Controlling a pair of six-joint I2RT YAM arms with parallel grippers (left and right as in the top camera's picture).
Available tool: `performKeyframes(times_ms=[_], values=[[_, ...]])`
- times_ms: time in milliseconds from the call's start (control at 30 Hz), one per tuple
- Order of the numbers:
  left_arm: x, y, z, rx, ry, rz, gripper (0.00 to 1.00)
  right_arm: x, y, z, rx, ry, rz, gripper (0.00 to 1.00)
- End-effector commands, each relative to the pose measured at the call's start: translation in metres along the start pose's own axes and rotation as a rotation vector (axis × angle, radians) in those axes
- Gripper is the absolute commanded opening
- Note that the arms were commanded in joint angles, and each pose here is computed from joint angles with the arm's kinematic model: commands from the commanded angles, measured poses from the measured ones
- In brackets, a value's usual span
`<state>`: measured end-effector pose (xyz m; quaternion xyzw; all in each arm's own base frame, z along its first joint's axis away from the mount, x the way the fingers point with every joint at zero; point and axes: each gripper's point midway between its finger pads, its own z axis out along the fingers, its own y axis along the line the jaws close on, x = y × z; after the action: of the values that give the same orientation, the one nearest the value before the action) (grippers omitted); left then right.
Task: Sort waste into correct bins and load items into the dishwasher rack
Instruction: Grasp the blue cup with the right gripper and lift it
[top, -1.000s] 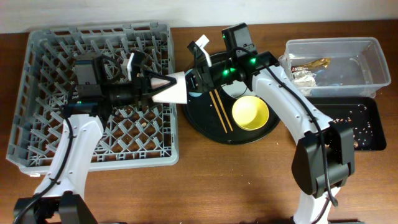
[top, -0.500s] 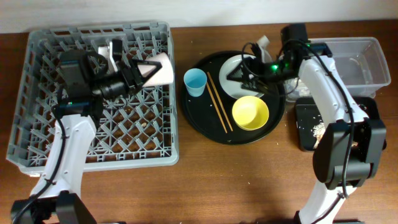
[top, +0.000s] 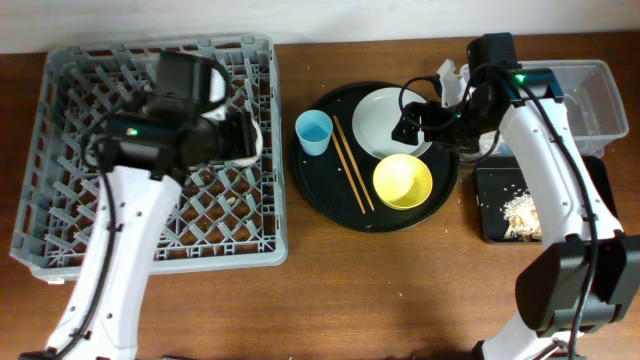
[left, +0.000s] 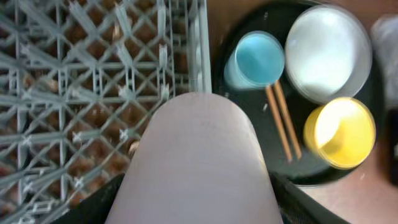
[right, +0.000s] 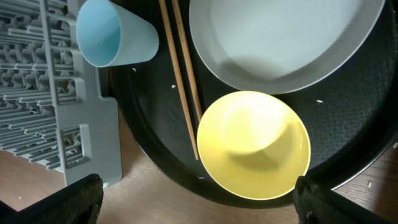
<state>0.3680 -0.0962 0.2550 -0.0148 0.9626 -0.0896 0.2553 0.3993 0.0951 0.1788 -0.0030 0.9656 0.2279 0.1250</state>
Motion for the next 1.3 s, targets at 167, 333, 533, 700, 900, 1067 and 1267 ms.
performKeyframes(times_ms=[167, 333, 533, 700, 900, 1067, 1267], values=[[0.051, 0.014, 0.057, -0.128, 0.309, 0.036, 0.47, 0.008, -0.002, 0.000, 0.023, 0.028, -0.001, 0.99], [0.079, 0.018, 0.093, -0.146, 0.475, 0.026, 0.47, 0.010, -0.002, 0.000, 0.023, 0.036, 0.002, 0.99], [0.100, 0.026, 0.130, -0.181, 0.595, 0.022, 0.68, 0.011, 0.000, 0.001, 0.020, 0.040, -0.003, 0.99], [0.105, 0.029, 0.142, -0.190, 0.622, 0.019, 0.93, 0.005, 0.034, 0.015, 0.003, 0.007, -0.047, 0.99], [0.056, 0.017, 0.108, -0.155, 0.492, 0.013, 0.96, -0.035, 0.077, 0.050, 0.046, -0.179, 0.031, 0.98], [-0.027, 0.019, 0.041, -0.095, 0.181, -0.038, 0.96, -0.042, 0.086, 0.121, 0.048, -0.165, 0.079, 0.92], [-0.039, 0.025, 0.035, -0.093, 0.131, -0.055, 0.96, -0.038, 0.074, 0.174, 0.064, -0.122, 0.107, 0.75]])
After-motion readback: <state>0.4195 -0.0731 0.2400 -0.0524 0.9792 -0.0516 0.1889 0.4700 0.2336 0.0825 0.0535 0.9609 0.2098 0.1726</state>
